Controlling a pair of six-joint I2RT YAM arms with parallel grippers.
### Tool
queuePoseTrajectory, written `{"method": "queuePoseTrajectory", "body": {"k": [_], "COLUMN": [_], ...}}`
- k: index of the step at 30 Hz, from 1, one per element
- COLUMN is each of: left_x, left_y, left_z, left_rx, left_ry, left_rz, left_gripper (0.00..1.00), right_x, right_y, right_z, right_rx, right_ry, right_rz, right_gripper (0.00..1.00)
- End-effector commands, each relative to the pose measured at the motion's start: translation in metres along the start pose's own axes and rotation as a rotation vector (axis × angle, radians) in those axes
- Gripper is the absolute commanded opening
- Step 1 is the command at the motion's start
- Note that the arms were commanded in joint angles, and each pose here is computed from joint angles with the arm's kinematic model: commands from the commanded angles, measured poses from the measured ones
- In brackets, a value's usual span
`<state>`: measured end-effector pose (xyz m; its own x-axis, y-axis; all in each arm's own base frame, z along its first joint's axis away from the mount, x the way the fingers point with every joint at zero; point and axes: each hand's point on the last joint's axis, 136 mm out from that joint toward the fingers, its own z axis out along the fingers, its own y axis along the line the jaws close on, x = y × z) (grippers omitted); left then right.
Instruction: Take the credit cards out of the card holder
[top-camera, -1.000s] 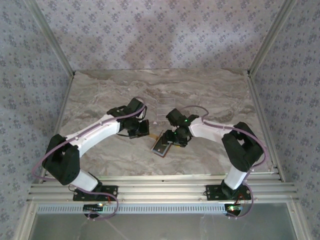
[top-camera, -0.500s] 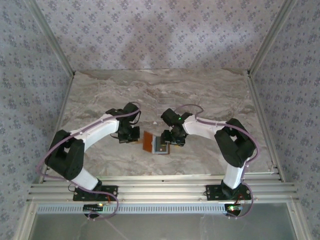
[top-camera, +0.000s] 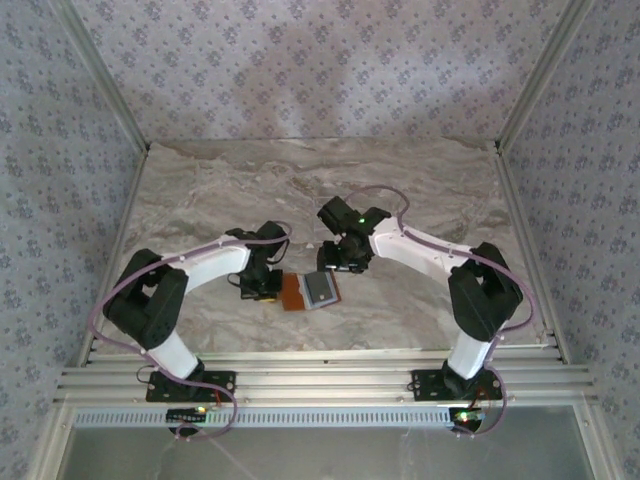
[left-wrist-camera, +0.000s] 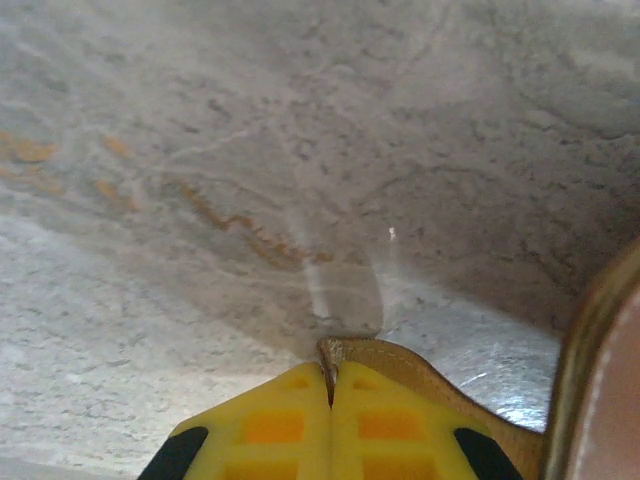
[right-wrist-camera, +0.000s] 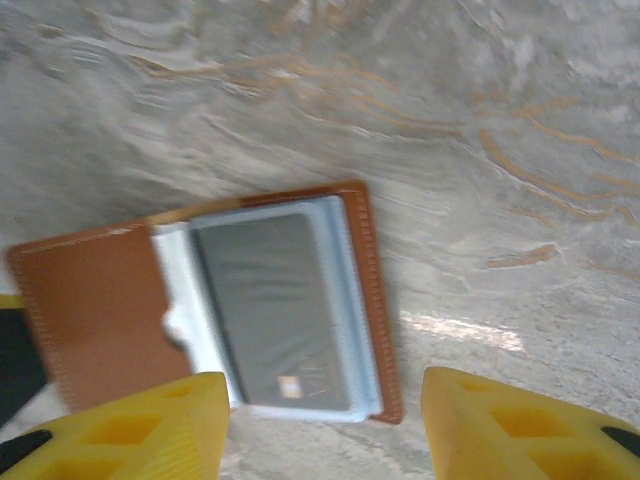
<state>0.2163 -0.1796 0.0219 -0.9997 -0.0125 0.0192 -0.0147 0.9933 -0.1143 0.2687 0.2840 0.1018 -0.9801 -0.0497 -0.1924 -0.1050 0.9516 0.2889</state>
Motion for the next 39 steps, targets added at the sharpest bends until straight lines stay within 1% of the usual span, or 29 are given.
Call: {"method": "queuePoseTrajectory", "body": {"k": [1, 4, 7, 8, 12, 14, 19, 22, 24, 28, 31, 35, 37, 39], "left_x": [-0.011, -0.014, -0.016, -0.016, -0.014, -0.021, -0.025, -0.026, -0.028, -0.035, -0.041, -0.044, -0.043, -0.042], "left_y": [-0.02, -0.034, -0.047, -0.051, -0.058, -0.06, -0.058, -0.053, -0.048, -0.041, -0.045, -0.077, -0.085, -0.089], "left_z": [-0.002, -0.001, 0.001, 0.003, 0.006, 0.004, -0.002, -0.005, -0.01, -0.031, -0.05, -0.076, -0.079, -0.077], "left_rx": [0.026, 0.045, 0.063, 0.068, 0.076, 0.088, 0.126, 0.118, 0.106, 0.148, 0.225, 0.43, 0.475, 0.49], "left_ry": [-0.027, -0.026, -0.022, -0.021, -0.014, -0.053, -0.086, -0.096, -0.124, -0.206, -0.269, -0.337, -0.333, -0.319], "left_rz": [0.053, 0.078, 0.099, 0.108, 0.123, 0.097, 0.048, 0.037, 0.022, -0.018, -0.022, 0.02, 0.022, 0.03], "left_gripper": [0.04, 0.04, 0.03, 0.03, 0.03, 0.06, 0.15, 0.21, 0.26, 0.27, 0.29, 0.29, 0.26, 0.22], "right_x": [0.0, -0.001, 0.006, 0.007, 0.011, 0.014, 0.03, 0.036, 0.039, 0.044, 0.048, 0.045, 0.04, 0.035], "right_y": [0.014, 0.026, 0.04, 0.043, 0.043, 0.04, 0.031, 0.028, 0.023, 0.01, 0.005, 0.008, 0.012, 0.015], "right_z": [-0.022, -0.025, -0.015, -0.011, 0.008, 0.018, 0.05, 0.066, 0.074, 0.087, 0.092, 0.084, 0.074, 0.063], "right_rx": [-0.03, -0.082, -0.176, -0.208, -0.234, -0.236, -0.251, -0.251, -0.234, -0.191, -0.183, -0.201, -0.22, -0.233], "right_ry": [-0.023, -0.032, 0.002, 0.013, 0.031, 0.044, 0.114, 0.143, 0.157, 0.173, 0.184, 0.17, 0.15, 0.128], "right_rz": [-0.029, -0.033, -0.018, -0.007, 0.027, 0.042, 0.078, 0.095, 0.101, 0.114, 0.119, 0.114, 0.109, 0.104], "right_gripper": [0.54, 0.54, 0.45, 0.41, 0.32, 0.28, 0.24, 0.23, 0.22, 0.22, 0.22, 0.22, 0.23, 0.24]}}
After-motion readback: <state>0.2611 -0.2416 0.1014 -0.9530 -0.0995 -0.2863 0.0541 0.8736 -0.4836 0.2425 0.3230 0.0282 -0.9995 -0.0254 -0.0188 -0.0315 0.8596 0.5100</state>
